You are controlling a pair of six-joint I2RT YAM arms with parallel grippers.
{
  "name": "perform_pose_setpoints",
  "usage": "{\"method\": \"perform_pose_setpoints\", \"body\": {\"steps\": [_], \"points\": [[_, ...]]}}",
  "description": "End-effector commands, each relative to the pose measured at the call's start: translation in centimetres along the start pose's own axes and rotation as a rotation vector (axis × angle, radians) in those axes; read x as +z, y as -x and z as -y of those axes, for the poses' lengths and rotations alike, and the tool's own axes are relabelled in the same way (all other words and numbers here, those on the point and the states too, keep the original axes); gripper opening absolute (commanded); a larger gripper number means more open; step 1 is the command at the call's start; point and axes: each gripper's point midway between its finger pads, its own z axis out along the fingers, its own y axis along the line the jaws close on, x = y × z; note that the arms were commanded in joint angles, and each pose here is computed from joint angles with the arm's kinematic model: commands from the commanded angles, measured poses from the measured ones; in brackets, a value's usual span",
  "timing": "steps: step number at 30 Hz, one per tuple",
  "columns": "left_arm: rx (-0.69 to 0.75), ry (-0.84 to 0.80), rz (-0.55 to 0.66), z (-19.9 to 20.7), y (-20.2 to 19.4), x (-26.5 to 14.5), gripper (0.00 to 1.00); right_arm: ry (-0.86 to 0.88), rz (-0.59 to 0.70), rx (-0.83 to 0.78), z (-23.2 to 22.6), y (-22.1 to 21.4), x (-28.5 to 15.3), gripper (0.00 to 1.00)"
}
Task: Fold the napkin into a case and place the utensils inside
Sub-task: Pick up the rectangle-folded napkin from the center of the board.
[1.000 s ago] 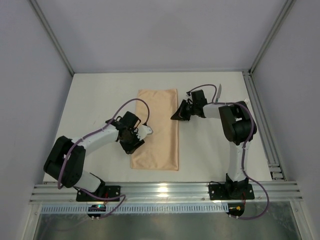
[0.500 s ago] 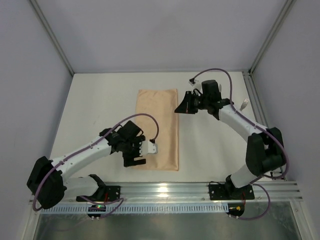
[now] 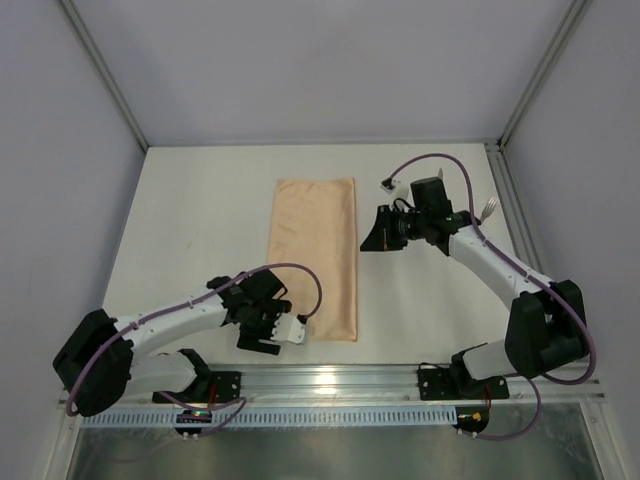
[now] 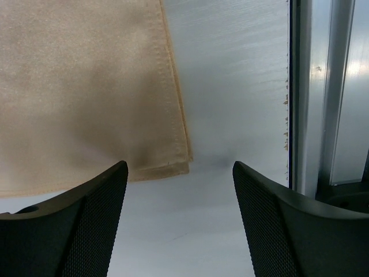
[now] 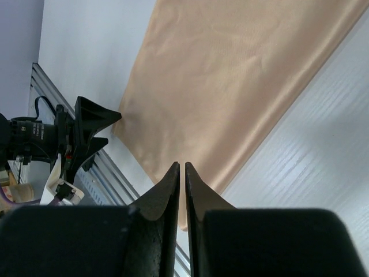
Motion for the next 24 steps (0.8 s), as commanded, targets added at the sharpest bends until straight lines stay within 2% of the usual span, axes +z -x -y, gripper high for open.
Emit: {"method": "perform_pose_setpoints", "body": {"steps": [1,5,8,11,12,13,14,16,17,18,19,21,22,24], "points": [[0.033,0.036,0.057,-0.4,1.0,0.7,0.75,0.011,0.034,-0.091,-1.3,0.4,-1.7,0.11],[0.021,0.054,0.042,-0.4,0.5,1.4,0.66,0.015,0.067,-0.13,-2.1,0.8,-2.7,0.11],[0.028,0.072,0.013,-0.5,-0.1,1.9,0.53,0.03,0.081,-0.157,-2.8,1.0,-3.3,0.11],[0.026,0.111,0.025,-1.4,0.2,1.9,0.44,0.047,0.084,-0.183,-3.3,0.8,-3.7,0.12],[0.026,0.129,0.017,-1.7,0.0,1.8,0.39,0.045,0.089,-0.199,-3.3,0.9,-3.9,0.14],[0.023,0.138,0.012,-1.8,-0.1,1.9,0.36,0.04,0.102,-0.215,-3.4,1.0,-4.1,0.2],[0.023,0.151,0.01,-2.1,-0.1,1.9,0.28,0.041,0.111,-0.231,-3.6,1.1,-4.4,0.25],[0.01,0.167,-0.009,-2.3,-0.5,1.8,0.21,0.056,0.156,-0.312,-4.4,1.6,-5.2,0.34],[0.004,0.184,-0.007,-2.5,-0.4,1.6,0.08,0.065,0.164,-0.341,-4.5,1.3,-5.3,0.38],[-0.006,0.207,-0.01,-2.8,-0.5,1.3,0.0,0.067,0.193,-0.436,-4.8,1.6,-5.6,0.4],[-0.017,0.224,0.002,-2.9,-0.3,1.0,0.0,0.068,0.231,-0.542,-5.6,1.6,-6.4,0.41],[-0.026,0.263,0.036,-3.3,0.3,0.0,0.0,0.047,0.21,-0.741,-5.5,-0.7,-5.6,0.47],[-0.052,0.271,0.052,-3.3,0.6,-0.4,0.0,0.034,0.198,-0.938,-4.9,-2.5,-5.4,0.5],[-0.079,0.295,0.083,-3.6,1.4,-1.5,0.0,0.08,0.146,-1.157,-5.6,-5.8,-4.2,0.57]]}}
